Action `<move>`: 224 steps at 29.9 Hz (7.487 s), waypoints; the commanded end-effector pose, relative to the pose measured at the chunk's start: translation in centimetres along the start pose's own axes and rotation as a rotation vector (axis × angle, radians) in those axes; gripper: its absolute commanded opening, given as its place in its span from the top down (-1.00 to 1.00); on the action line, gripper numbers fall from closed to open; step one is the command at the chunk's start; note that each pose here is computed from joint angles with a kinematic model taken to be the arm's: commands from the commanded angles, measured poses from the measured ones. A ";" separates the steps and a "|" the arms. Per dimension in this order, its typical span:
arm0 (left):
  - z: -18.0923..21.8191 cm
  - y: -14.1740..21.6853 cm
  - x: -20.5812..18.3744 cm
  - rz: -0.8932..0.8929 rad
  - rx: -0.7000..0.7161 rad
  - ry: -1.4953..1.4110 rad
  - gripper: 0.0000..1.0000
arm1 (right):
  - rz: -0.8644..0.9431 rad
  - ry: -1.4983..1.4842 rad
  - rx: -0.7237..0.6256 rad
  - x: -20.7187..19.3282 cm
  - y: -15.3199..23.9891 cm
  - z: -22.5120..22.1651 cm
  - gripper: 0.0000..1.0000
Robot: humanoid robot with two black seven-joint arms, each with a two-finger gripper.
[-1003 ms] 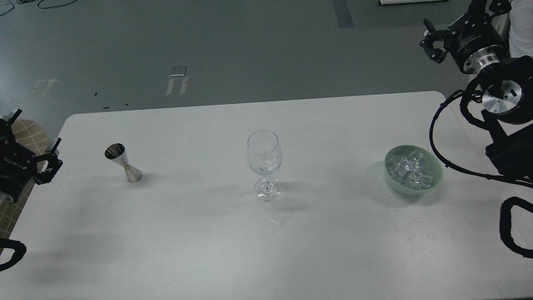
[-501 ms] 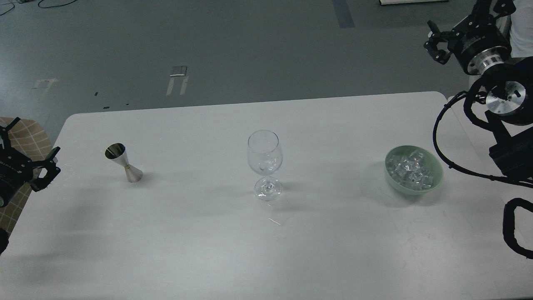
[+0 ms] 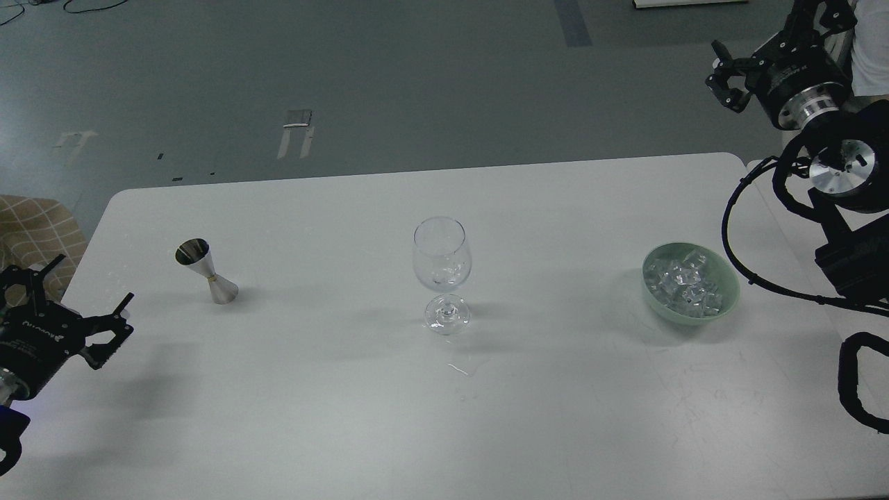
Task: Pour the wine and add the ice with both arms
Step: 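Advance the open left gripper around the metal jigger cup, then close the left gripper on the jigger and lift it, then carry the jigger with the left gripper over the wine glass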
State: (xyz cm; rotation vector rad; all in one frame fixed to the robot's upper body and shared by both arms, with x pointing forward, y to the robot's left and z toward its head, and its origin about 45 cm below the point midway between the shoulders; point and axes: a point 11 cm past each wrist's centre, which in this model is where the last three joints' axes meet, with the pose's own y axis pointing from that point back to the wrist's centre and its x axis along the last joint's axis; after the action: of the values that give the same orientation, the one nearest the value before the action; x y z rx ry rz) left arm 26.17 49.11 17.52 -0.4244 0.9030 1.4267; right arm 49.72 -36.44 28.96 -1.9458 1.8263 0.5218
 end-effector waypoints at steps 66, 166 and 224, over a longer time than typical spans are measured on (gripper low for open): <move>-8.5 -4.0 0.2 0.105 -0.069 0.352 -0.14 | 0.022 -0.004 -0.009 0.5 0.3 0.7 -1.00; -8.5 -12.1 -2.5 0.157 -0.028 0.486 0.15 | 0.032 -0.001 -0.003 0.5 0.0 0.2 -1.00; -8.3 -10.7 -10.2 -0.194 0.044 0.365 0.75 | 0.036 0.013 -0.003 0.9 0.3 -0.2 -1.00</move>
State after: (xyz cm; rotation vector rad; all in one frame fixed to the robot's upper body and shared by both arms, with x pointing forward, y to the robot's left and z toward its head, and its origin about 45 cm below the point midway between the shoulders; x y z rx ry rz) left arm 35.74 35.57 16.49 -0.7727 1.1634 1.2123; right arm 49.63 -36.93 28.62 -1.9297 1.8639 0.5282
